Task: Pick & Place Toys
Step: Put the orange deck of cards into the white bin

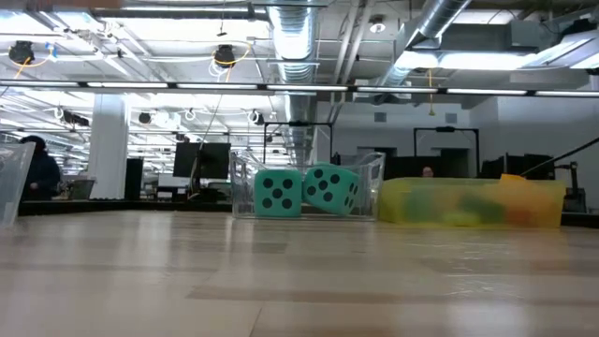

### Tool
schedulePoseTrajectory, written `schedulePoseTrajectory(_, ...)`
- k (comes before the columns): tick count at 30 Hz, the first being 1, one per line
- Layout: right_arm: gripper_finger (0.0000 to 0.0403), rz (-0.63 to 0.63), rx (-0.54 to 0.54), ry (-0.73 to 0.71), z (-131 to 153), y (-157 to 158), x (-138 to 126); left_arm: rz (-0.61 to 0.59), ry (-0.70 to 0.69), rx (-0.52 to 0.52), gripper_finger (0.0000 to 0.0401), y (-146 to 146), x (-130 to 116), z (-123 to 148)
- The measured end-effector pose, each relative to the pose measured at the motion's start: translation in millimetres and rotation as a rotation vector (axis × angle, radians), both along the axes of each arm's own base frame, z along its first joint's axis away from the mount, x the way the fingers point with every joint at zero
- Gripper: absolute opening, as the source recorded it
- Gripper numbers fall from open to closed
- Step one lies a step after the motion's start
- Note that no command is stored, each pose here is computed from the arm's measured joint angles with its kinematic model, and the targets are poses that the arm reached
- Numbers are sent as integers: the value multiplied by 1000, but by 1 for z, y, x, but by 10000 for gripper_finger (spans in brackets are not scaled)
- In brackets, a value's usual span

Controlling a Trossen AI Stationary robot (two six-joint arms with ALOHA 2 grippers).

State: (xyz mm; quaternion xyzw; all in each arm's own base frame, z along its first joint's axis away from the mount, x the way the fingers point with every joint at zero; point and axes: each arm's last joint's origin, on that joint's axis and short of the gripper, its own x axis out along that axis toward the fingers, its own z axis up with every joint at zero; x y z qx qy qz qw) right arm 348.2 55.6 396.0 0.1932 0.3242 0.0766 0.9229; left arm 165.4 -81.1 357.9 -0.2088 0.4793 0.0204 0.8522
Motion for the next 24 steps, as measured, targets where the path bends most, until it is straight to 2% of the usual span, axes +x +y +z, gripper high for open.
schedulePoseTrajectory(3, 303, -5, 2, 5, 0, -1, 0, -31, 99, 20, 59, -6, -20, -3)
schedulePoseTrajectory(8, 303, -16, 8, 7, 0, -2, 0, -137, 171, 69, 59, -20, -38, -7)
schedulePoseTrajectory(13, 303, -37, 20, 12, 0, -2, 0, -112, 202, 122, 59, -30, -47, -12)
schedulePoseTrajectory(24, 304, -57, 35, 16, 0, -2, 0, -134, 318, 214, 59, -43, -59, -72)
